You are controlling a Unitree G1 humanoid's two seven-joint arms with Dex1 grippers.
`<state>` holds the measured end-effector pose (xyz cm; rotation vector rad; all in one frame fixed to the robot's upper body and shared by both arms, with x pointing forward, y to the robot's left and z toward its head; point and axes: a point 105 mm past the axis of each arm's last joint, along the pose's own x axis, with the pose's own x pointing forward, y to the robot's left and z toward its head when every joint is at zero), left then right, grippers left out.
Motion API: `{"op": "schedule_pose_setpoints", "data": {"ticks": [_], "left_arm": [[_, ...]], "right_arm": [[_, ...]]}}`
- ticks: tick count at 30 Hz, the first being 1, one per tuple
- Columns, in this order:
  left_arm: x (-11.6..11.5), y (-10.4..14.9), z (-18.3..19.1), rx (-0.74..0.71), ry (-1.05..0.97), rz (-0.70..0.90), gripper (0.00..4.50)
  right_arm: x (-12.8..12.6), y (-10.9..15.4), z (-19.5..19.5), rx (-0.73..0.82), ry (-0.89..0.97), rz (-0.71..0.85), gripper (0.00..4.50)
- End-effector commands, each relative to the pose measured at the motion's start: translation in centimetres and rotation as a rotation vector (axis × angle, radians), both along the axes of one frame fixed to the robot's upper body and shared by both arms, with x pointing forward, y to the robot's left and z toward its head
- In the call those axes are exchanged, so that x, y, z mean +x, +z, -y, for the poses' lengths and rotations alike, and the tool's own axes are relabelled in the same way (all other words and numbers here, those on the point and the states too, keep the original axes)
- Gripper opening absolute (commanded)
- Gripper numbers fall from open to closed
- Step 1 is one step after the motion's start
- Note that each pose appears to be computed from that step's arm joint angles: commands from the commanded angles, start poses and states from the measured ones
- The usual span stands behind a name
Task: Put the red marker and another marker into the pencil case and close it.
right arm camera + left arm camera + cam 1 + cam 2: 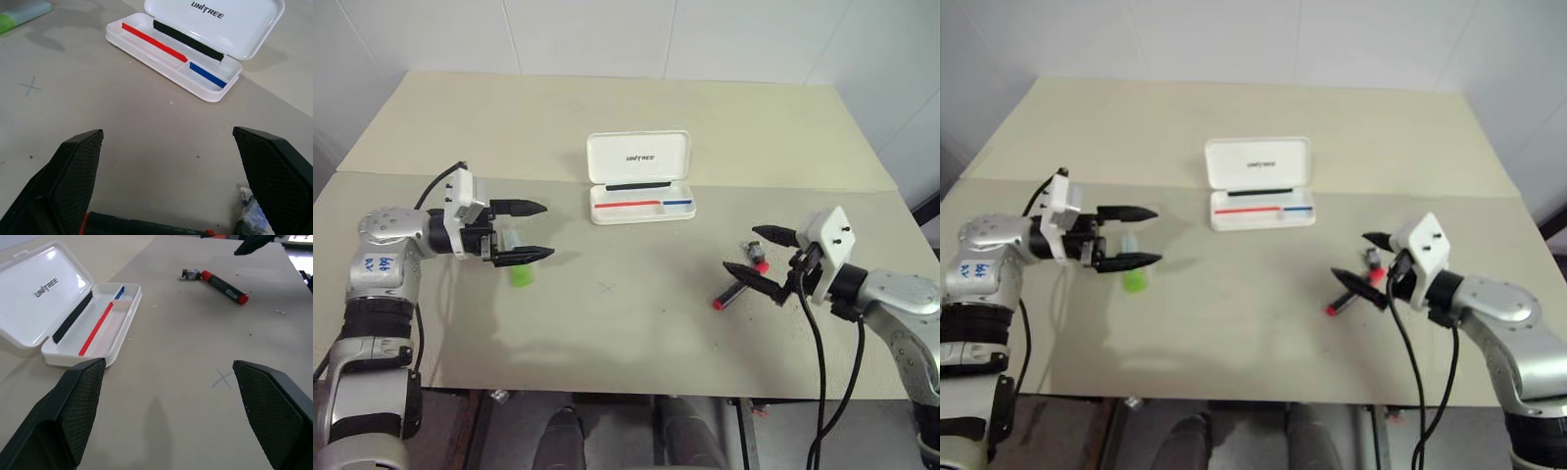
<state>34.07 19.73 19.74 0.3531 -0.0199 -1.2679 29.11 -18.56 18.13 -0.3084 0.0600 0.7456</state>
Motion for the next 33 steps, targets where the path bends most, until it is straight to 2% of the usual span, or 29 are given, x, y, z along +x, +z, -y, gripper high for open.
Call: {"op": "schedule_pose_setpoints", "data": {"ticks": [1,8,19,23,33], "left_arm": [[0.5,1.2,0.4,0.015,-0.022,0.058,4.47],[1.7,1.0,1.9,0.027,-0.071,0.075,4.47],[4.5,0.5,4.9,0.138,-0.095,0.083,4.47],[4.9,0.5,6.7,0.182,-0.149,0.103,4.47],[6.5,-0.5,8.9,0.272,-0.081,0.103,4.47]], "right_arm": [[-0.2,1.7,0.0,0.017,-0.010,0.071,4.50],[0.0,1.9,-1.1,0.050,-0.004,0.095,4.50],[0.3,1.2,-2.9,0.088,0.020,0.109,4.50],[0.3,1.3,-2.8,0.121,-0.026,0.137,4.50],[-0.5,0.6,-2.5,0.146,-0.114,0.159,4.50]]}}
